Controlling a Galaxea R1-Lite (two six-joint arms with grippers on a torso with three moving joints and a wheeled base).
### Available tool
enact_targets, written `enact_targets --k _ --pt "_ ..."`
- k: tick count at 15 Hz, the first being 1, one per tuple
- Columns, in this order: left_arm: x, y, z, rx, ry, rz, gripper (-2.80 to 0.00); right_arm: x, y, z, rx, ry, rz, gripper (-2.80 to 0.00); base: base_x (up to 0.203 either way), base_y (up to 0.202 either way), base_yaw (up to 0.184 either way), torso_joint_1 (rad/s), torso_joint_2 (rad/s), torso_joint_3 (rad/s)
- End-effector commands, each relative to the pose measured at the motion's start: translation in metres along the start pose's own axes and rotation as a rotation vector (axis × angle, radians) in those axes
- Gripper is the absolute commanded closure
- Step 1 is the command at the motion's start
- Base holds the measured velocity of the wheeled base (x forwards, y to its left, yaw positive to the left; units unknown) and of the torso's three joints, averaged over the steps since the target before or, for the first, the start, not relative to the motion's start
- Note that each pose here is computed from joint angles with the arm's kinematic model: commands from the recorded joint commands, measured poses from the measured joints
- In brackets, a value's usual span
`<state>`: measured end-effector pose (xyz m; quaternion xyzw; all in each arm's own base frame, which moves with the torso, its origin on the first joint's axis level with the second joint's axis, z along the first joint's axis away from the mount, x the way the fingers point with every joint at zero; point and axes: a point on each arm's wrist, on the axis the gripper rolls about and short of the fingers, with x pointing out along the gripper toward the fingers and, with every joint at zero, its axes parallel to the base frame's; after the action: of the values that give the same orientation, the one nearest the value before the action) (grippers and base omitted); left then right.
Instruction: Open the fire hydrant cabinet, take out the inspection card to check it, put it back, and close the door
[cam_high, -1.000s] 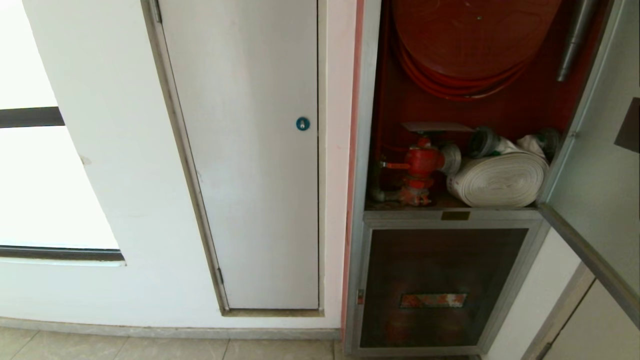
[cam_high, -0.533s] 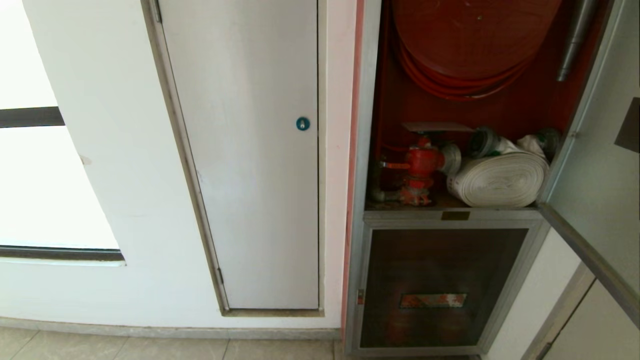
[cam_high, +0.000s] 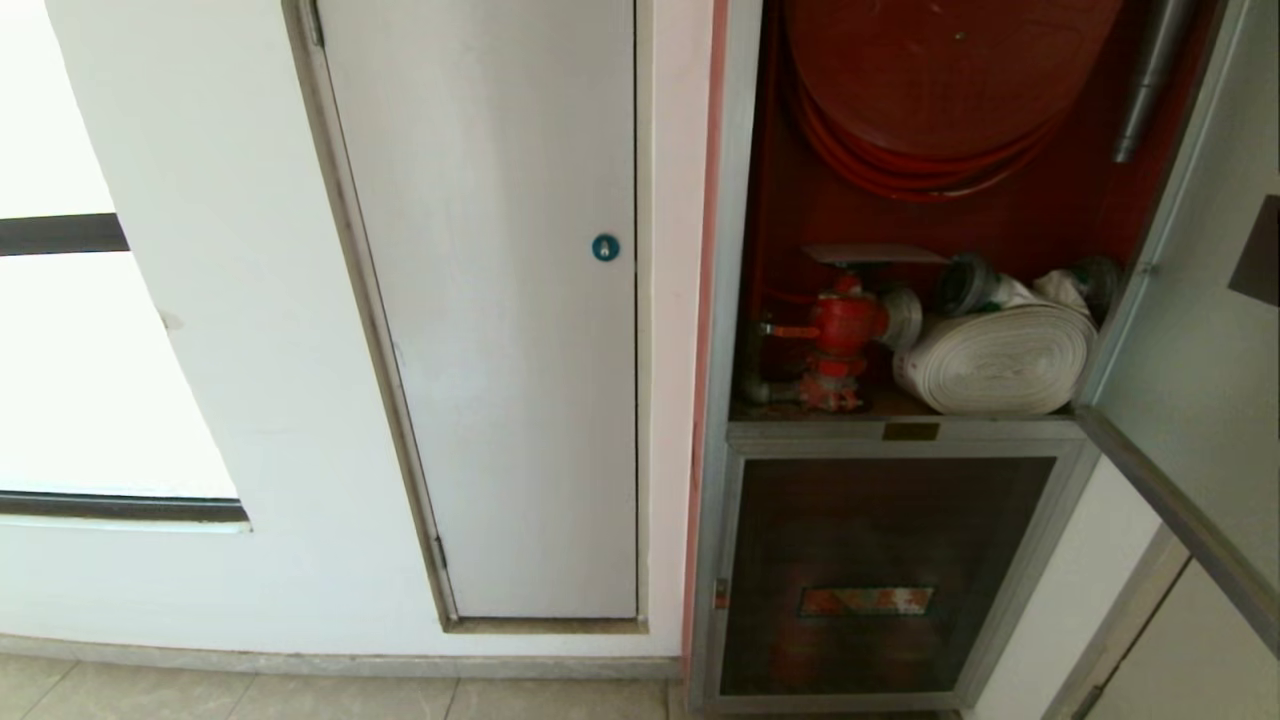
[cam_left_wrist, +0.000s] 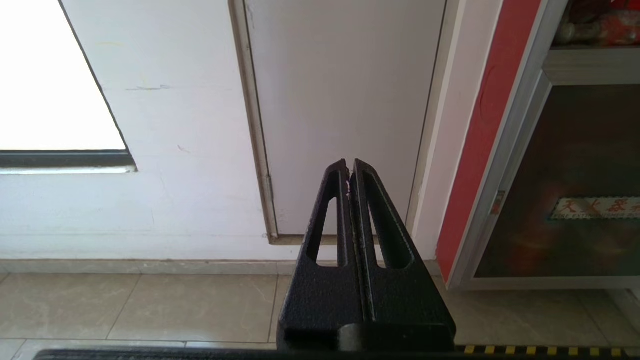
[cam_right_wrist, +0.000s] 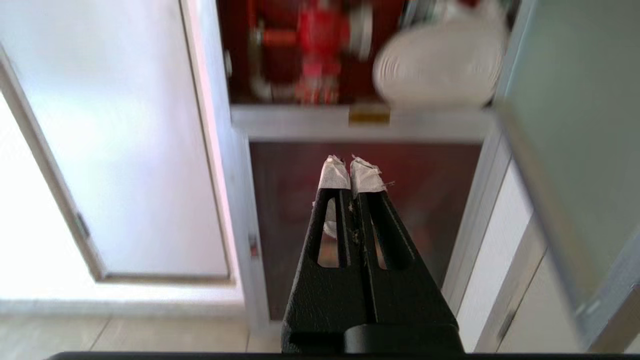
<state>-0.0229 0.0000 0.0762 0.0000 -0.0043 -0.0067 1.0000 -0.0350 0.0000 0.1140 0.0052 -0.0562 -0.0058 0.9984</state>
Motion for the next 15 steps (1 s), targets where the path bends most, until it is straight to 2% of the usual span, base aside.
enact_targets --k 1,3,5,8,9,12,15 --pt "0.0 0.0 0.0 0.0 0.001 0.0 0.0 0.006 0.0 0.032 -0.012 0.0 0.0 0.0 0.0 0.0 0.0 0.0 0.0 0.0" --pt "0.0 0.0 0.0 0.0 0.001 0.0 0.0 0.017 0.0 0.064 -0.017 0.004 -0.022 0.0 0.0 0.0 0.0 0.0 0.0 0.0" --pt "0.0 0.0 0.0 0.0 0.001 0.0 0.0 0.03 -0.001 0.1 -0.018 -0.015 -0.092 0.0 0.0 0.0 0.0 0.0 0.0 0.0" --pt "0.0 0.0 0.0 0.0 0.001 0.0 0.0 0.04 -0.005 0.168 0.004 -0.151 -0.31 0.0 0.0 0.0 0.0 0.0 0.0 0.0" --pt "0.0 0.0 0.0 0.0 0.001 0.0 0.0 0.046 -0.007 0.18 0.013 -0.162 -0.401 0.0 0.0 0.0 0.0 0.0 0.0 0.0" --pt "0.0 0.0 0.0 0.0 0.001 0.0 0.0 0.059 -0.011 0.189 0.027 -0.141 -0.645 0.0 0.0 0.0 0.0 0.0 0.0 0.0" --pt "0.0 0.0 0.0 0.0 0.001 0.0 0.0 0.065 -0.014 0.195 0.046 -0.154 -0.796 0.0 0.0 0.0 0.0 0.0 0.0 0.0"
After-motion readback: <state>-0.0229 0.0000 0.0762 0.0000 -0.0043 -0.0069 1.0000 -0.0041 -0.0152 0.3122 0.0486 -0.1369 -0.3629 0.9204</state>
